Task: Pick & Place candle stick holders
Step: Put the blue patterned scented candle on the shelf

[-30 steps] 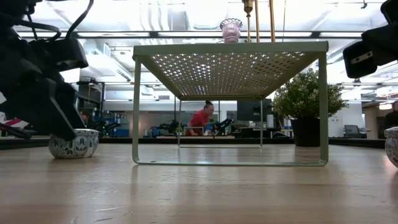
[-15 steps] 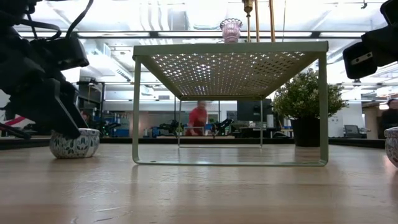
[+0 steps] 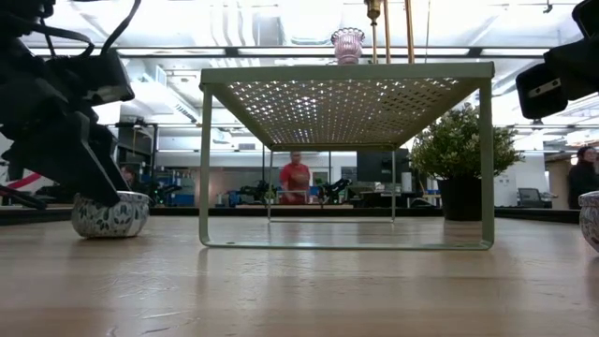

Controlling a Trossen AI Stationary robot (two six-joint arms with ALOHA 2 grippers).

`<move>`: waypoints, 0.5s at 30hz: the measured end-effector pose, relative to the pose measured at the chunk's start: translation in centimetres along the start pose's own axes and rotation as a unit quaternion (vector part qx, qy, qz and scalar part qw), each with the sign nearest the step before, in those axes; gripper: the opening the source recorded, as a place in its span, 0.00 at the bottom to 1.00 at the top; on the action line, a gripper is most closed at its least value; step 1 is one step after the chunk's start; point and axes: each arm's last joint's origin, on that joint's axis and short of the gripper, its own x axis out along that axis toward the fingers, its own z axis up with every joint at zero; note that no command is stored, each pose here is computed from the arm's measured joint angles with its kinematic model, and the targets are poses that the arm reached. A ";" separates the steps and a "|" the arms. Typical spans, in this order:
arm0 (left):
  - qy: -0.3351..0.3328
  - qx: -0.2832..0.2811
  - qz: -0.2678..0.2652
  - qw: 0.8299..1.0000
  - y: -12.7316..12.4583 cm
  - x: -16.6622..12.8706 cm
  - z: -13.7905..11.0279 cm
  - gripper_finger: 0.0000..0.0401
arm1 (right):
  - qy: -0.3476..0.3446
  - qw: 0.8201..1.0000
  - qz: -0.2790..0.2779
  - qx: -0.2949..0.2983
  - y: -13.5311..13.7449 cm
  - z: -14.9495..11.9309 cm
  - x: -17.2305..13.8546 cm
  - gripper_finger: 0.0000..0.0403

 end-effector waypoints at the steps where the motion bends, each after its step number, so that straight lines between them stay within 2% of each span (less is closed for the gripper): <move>1: -0.001 -0.001 0.000 1.000 0.0 0.0 0.0 0.79 | 0.000 1.000 0.000 0.000 0.0 0.0 0.0 0.02; 15: -0.013 -0.016 -0.006 1.000 0.7 0.6 -1.1 0.79 | 0.000 1.000 0.000 0.000 0.0 0.0 0.0 0.02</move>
